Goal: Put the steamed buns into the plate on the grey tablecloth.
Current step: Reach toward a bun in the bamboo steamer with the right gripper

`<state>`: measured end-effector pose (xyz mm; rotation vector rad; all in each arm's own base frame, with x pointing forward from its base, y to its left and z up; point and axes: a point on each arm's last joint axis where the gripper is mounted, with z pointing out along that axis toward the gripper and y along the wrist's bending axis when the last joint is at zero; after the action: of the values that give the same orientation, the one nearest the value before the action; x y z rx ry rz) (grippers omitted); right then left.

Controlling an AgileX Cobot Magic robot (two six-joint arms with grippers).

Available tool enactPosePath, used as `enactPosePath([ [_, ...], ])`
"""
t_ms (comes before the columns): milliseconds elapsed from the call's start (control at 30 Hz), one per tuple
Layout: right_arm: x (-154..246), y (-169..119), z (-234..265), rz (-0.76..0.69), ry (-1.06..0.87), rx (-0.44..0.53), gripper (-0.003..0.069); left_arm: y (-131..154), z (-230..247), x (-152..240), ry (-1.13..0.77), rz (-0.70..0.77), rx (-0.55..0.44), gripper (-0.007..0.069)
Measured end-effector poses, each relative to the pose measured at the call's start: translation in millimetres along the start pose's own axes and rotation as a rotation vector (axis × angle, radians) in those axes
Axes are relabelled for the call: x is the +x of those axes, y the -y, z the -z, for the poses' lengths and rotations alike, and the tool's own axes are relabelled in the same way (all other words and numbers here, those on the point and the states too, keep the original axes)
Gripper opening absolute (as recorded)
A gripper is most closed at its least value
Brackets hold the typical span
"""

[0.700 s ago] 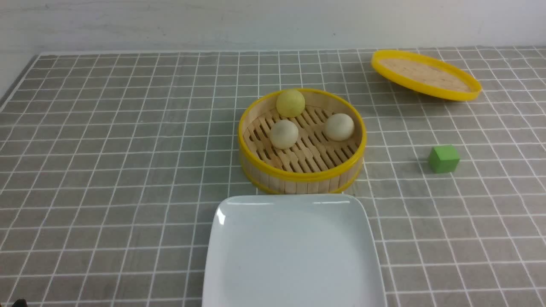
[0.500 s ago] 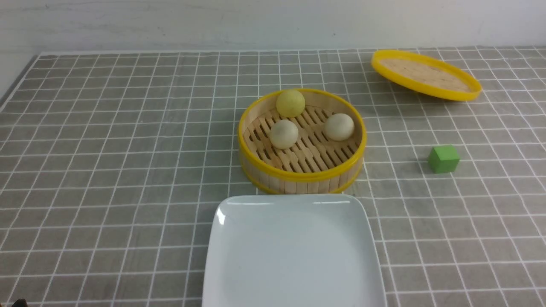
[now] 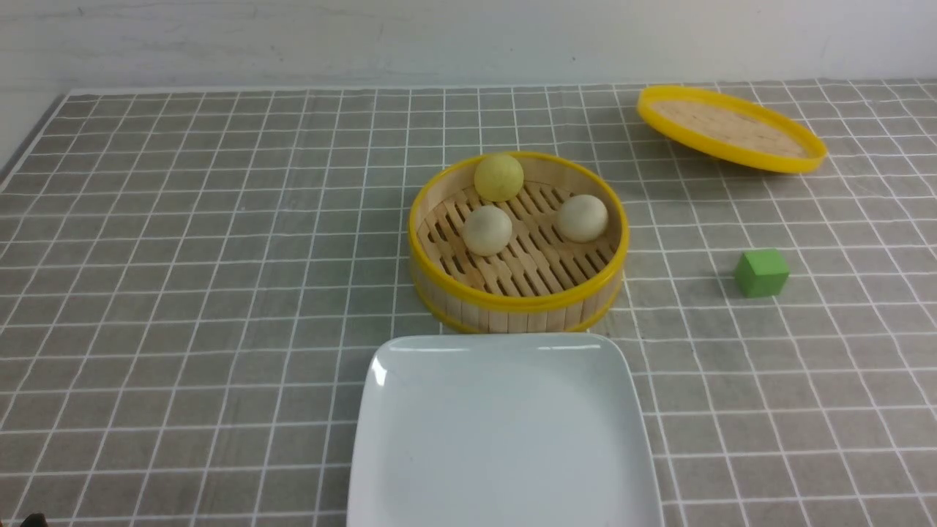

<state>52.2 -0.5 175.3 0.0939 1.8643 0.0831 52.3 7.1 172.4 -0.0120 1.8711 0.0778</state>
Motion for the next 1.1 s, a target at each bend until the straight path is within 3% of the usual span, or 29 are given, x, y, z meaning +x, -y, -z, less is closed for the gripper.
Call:
enactPosePath([
  [733,0.0,0.0,0.0,-0.006,0.000,0.000,0.0239,0.1,0.0,0.0,0.000,0.013,0.001,0.0241],
  [833,-0.3,-3.6,0.1,-0.170,0.003,-0.059,0.0239,3.6,0.1,-0.3,-0.001,0.199,0.039,0.0241],
  [867,-0.2,-8.1,0.1,-0.388,-0.010,-0.084,0.0239,7.9,0.3,-0.7,-0.011,0.429,0.087,0.0241],
  [900,0.0,-9.9,0.1,-0.514,-0.020,-0.110,0.0239,10.9,0.7,-1.0,-0.026,0.598,0.120,0.0241],
  [933,-0.1,-10.4,0.2,-0.539,-0.021,-0.115,0.0239,12.2,0.8,-1.1,-0.033,0.651,0.134,0.0241],
  [967,0.2,-13.6,0.3,-0.720,-0.040,-0.150,0.0239,16.9,1.5,-1.5,-0.069,0.936,0.182,0.0241],
  [1033,-0.1,-15.7,0.5,-0.824,-0.052,-0.174,0.0239,19.9,1.9,-1.8,-0.098,1.115,0.212,0.0241],
  [1067,-0.2,-16.9,0.6,-0.885,-0.061,-0.188,0.0239,22.6,2.3,-2.2,-0.129,1.285,0.239,0.0241],
  [1100,-0.4,-17.3,0.7,-0.906,-0.063,-0.193,0.0239,23.2,2.4,-2.5,-0.136,1.323,0.245,0.0241],
])
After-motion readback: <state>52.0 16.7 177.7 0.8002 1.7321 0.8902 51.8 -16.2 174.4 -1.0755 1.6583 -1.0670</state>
